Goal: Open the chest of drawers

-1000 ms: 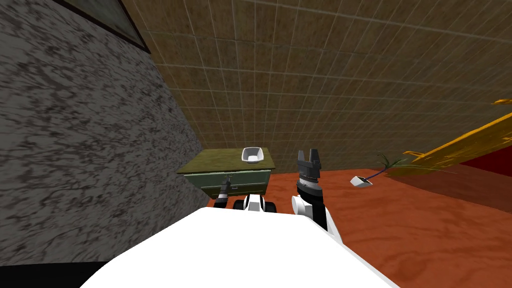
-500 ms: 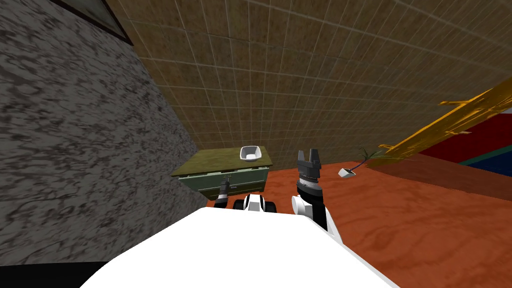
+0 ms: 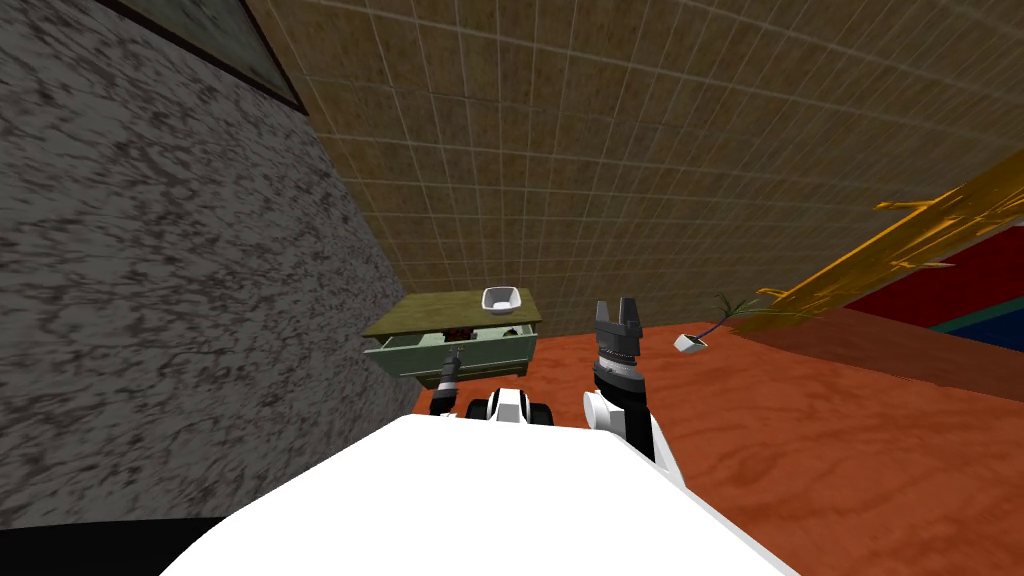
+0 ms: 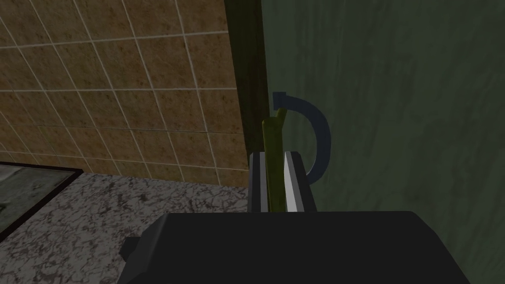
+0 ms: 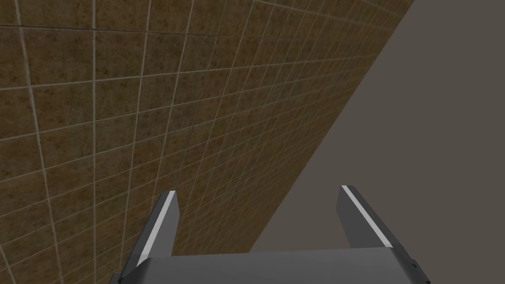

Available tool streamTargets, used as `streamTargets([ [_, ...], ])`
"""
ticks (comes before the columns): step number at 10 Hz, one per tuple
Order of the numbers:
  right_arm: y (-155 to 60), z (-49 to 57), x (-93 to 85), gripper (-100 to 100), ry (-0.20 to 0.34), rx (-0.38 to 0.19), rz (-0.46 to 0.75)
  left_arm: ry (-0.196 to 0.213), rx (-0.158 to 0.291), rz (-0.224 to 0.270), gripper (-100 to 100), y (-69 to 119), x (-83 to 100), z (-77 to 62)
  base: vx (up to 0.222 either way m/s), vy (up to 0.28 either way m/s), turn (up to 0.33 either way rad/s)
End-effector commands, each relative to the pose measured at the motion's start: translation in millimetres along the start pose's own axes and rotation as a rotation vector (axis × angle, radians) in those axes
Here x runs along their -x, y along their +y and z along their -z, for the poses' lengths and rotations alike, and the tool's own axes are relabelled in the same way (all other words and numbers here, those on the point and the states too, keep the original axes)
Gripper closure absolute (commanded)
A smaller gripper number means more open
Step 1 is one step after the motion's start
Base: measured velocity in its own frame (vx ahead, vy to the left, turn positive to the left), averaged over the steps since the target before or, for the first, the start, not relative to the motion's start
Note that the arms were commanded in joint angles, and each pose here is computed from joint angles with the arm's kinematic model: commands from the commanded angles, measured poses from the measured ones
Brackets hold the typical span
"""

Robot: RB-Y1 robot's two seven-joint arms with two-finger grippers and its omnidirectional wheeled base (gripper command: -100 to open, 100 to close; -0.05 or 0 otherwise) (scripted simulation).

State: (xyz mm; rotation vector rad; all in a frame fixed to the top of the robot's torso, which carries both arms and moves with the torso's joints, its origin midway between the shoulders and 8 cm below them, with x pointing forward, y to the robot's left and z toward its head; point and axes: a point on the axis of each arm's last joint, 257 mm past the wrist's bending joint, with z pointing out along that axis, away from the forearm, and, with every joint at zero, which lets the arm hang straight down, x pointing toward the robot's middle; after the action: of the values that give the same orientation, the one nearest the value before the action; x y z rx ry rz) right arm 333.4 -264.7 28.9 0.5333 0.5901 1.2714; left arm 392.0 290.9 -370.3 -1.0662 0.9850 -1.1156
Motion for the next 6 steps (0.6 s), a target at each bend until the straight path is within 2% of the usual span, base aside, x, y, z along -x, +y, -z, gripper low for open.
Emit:
streamTargets([
  [1, 0.0, 0.0, 0.0, 0, 0.0, 0.0, 0.0, -0.002, 0.032, -0.005, 100, 7.3, 3.6, -4.7, -0.085, -0.026, 0.041],
  [2, 0.0, 0.0, 0.0, 0, 0.0, 0.0, 0.0, 0.003, 0.011, 0.0, 100, 1.6, -0.5, -6.5, -0.041, -0.016, 0.005],
  [3, 0.0, 0.0, 0.0, 0, 0.0, 0.0, 0.0, 0.006, 0.015, 0.0, 100, 2.5, -1.5, -7.0, -0.11, -0.02, 0.024],
  [6, 0.0, 0.0, 0.0, 0, 0.0, 0.0, 0.0, 0.011, 0.024, -0.001, 100, 4.6, -2.2, -6.2, -0.172, -0.032, 0.031],
])
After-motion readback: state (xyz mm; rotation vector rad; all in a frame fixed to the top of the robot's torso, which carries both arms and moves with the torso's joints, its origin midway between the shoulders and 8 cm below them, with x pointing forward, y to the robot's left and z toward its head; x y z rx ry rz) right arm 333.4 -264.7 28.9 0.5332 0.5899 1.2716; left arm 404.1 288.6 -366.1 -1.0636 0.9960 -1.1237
